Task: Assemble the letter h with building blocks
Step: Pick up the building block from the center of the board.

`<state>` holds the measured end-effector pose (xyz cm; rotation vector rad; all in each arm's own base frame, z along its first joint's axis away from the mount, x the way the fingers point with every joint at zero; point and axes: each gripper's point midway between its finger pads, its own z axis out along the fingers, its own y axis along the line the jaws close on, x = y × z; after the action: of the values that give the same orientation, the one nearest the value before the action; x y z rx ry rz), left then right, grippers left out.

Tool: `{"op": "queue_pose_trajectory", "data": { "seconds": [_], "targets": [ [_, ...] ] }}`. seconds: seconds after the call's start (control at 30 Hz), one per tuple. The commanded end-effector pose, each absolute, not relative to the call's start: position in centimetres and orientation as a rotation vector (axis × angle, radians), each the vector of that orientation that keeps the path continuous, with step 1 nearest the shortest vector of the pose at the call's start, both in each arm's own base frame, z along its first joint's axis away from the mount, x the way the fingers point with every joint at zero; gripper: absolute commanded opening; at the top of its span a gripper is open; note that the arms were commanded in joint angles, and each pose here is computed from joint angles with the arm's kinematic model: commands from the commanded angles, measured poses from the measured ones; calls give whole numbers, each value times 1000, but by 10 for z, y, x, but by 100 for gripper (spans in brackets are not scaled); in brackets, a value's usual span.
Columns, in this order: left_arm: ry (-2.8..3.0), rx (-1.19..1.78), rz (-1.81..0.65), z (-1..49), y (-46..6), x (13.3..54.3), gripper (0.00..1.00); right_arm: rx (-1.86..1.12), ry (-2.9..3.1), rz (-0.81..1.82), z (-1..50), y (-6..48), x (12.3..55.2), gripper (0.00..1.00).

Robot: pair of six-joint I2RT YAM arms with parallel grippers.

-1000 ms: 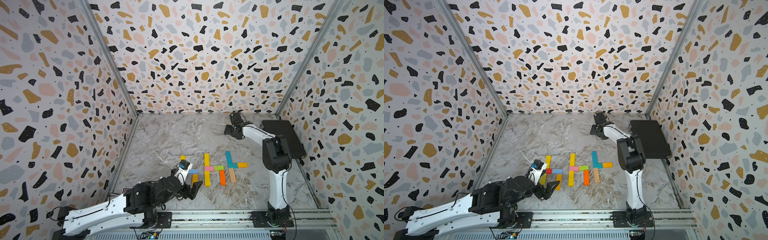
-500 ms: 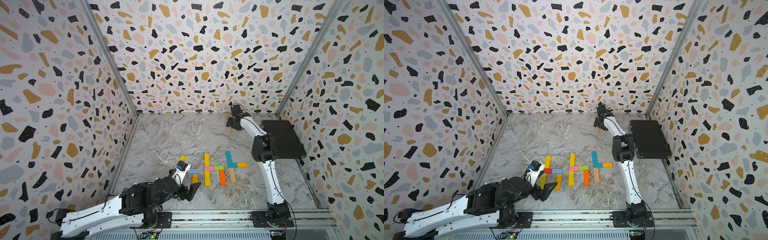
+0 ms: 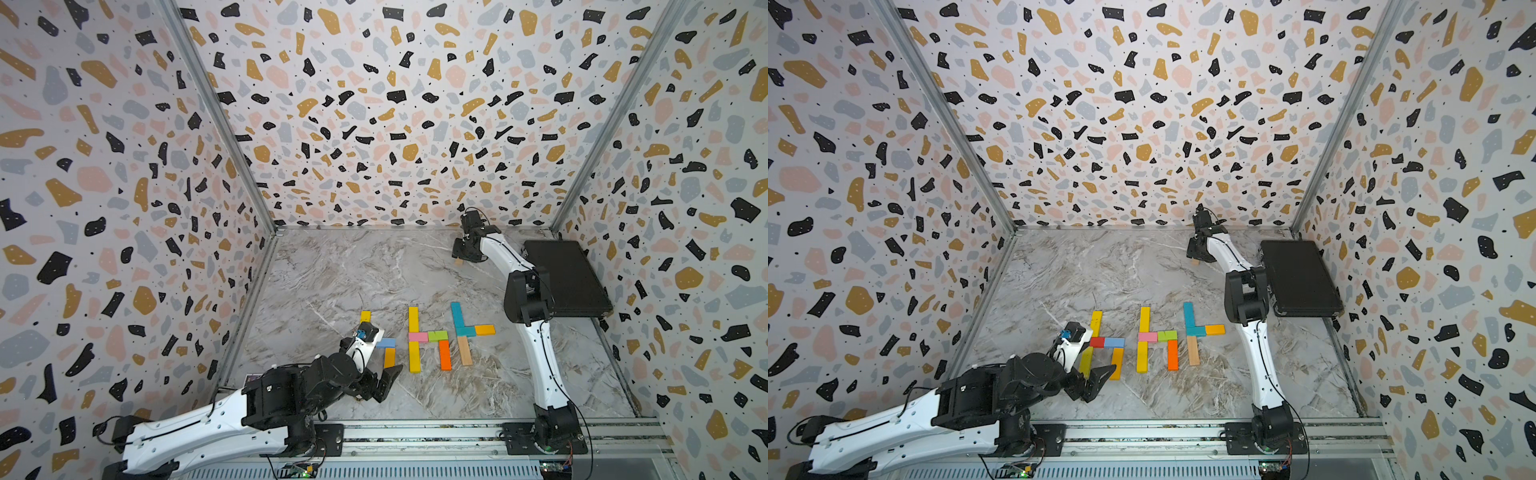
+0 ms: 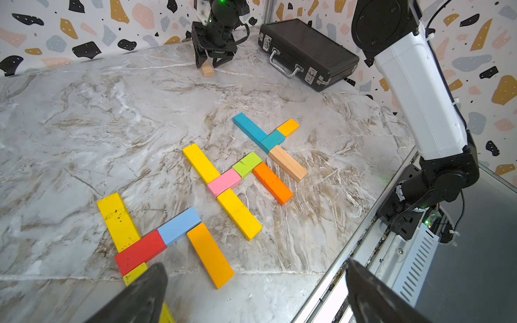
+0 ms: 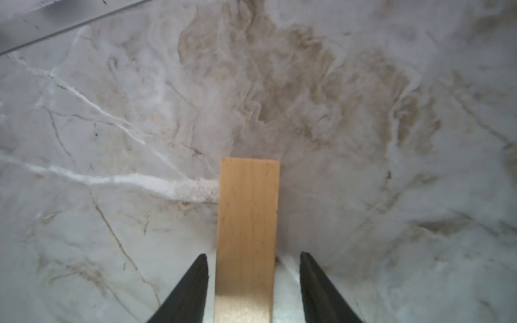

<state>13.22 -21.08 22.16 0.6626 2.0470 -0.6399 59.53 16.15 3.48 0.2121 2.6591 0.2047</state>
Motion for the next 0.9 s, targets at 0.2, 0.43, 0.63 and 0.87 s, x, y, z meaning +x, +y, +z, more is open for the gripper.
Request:
{"op": "queue_pose_trajectory", "data": {
  "seconds": [0.2, 0.43, 0.63, 0.87],
  "targets": [
    [2017, 639, -672, 230, -214, 134, 99, 75, 2628, 200, 57, 157, 562, 18],
    [2016, 629, -699, 231, -215, 133, 99, -97, 2383, 368, 153, 179, 510, 18],
    [2015, 608, -740, 233, -218, 132, 99, -59, 2460, 363, 155, 162, 409, 19],
    [2025, 619, -775, 229, -225, 129, 99, -74, 2614, 312, 123, 137, 283, 19]
  ]
}}
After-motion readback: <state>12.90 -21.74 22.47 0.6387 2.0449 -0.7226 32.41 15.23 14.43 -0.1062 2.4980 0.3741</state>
